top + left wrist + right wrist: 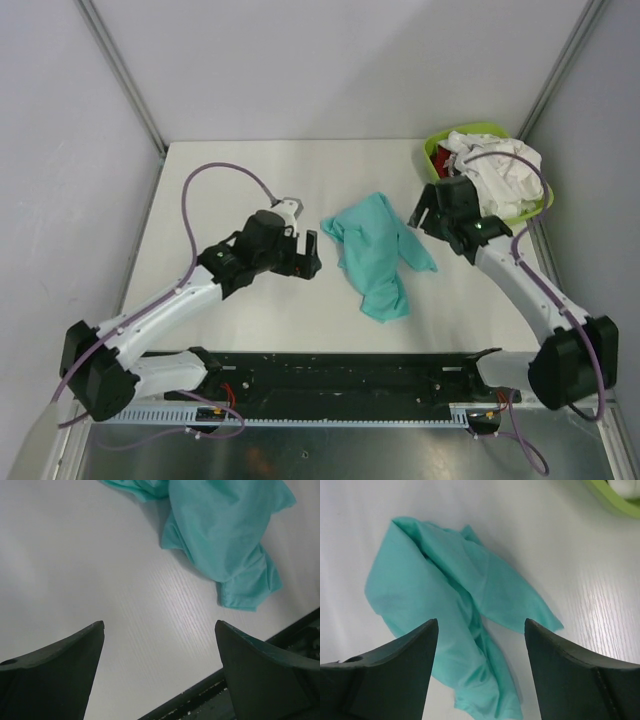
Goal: Fold and stack the t-shirts
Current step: Move the tshirt to the center of the board, then flatten out the tshirt
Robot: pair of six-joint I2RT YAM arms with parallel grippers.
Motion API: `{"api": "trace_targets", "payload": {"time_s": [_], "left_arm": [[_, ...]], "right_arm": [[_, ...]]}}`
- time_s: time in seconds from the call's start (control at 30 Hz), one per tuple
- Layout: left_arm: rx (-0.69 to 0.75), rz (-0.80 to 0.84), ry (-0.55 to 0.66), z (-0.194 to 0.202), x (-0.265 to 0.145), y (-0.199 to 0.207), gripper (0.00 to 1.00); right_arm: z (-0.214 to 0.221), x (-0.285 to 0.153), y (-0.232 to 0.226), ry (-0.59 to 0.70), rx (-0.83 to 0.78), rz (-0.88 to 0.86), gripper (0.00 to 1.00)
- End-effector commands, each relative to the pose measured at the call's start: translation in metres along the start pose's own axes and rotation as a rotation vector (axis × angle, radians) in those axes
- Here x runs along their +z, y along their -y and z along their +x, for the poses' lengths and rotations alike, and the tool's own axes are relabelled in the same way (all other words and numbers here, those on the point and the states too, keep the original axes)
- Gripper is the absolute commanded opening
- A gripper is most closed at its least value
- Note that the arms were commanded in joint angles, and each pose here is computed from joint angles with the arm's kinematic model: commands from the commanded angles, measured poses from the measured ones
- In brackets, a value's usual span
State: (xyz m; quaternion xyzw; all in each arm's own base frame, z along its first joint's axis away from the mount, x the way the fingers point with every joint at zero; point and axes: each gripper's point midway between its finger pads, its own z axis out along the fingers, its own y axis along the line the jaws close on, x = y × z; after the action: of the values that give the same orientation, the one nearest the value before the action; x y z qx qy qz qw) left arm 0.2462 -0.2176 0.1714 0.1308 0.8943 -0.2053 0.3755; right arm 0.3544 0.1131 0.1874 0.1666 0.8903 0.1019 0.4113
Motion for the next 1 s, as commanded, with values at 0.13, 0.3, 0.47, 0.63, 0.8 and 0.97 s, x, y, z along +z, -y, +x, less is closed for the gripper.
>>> {"api": "trace_targets", "payload": {"time_s": [0.13,0.3,0.47,0.63,0.8,0.97], "left_arm": [[-0.005,0.192,-0.12,0.035,0.041,0.083,0.91],[-0.055,0.154,-0.177,0.05,0.069,0.095,0.86],[-0.058,0.166,-0.236,0.066,0.096,0.112,0.79],[-0.074,0.17,-0.278,0.081,0.118,0.124,0.72],[-0.074,0.181,-0.313,0.092,0.134,0.134,0.66],[-0.077,0.176,-0.333,0.099,0.145,0.136,0.54]], "right_arm": [[0.05,-0.008,0.045,-0.043,0.105,0.019,0.66],[0.081,-0.017,0.036,-0.084,0.082,-0.016,0.62],[0.116,-0.017,0.043,-0.134,0.062,0.005,0.62],[0.117,-0.018,0.051,-0.11,0.059,0.029,0.62],[0.116,-0.013,0.059,-0.096,0.047,0.065,0.62],[0.116,-0.003,0.065,-0.087,0.053,0.095,0.62]]}}
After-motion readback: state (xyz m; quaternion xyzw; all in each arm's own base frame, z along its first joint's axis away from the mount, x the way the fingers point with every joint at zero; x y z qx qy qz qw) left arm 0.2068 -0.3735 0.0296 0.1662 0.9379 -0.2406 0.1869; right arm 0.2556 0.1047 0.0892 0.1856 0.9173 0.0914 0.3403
